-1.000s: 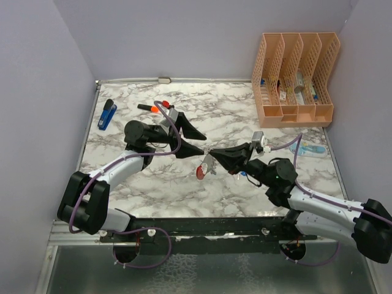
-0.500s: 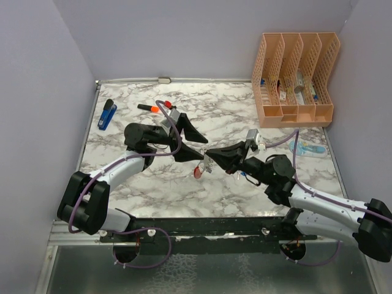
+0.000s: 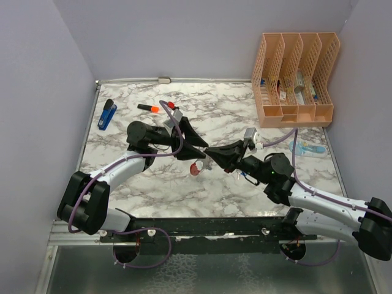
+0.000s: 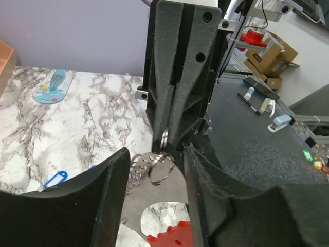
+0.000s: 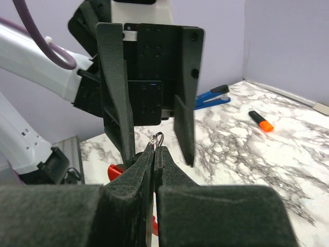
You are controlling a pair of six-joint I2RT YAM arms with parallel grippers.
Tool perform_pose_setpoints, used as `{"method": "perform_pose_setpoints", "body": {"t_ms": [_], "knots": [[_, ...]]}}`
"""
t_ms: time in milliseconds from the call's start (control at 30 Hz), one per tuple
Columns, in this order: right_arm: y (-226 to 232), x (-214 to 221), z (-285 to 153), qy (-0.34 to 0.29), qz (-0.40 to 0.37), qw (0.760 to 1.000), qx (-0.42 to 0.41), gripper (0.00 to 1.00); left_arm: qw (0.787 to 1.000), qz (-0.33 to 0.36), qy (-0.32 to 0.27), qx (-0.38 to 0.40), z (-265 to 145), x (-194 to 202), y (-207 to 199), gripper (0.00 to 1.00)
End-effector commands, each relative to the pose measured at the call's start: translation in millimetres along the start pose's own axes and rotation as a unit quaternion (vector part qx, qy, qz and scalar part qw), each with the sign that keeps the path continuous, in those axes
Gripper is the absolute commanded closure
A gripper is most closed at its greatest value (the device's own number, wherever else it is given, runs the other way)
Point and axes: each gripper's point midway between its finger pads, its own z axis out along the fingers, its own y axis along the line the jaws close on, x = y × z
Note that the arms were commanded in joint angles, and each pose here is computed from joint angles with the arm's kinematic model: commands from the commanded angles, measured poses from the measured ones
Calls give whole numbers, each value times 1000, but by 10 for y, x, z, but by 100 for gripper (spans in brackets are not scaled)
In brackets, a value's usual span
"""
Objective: Put the keys on the keyring
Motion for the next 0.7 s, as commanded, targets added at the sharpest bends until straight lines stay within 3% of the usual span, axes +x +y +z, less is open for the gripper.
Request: {"method": "perform_pose_setpoints", "body": {"t_ms": [0,333,500,567,667], "knots": [[-2,-222,25,-24,-12,1000,10,99,1000,17,11,14,14,-14,-48,57],[11,-249,-4,-23,-9,1000,10,99,1000,15,14,13,14,1,-35,70],[42,-252,33,-22,-2,1000,1,99,1000,15,15,13,18,-5,-35,88],[53,-249,48,-23,1,1000,-2,99,1000,15,15,13,22,-6,-33,85],[75,-234,64,-23,6,1000,-7,99,1000,16,14,13,26,0,-33,71]]}}
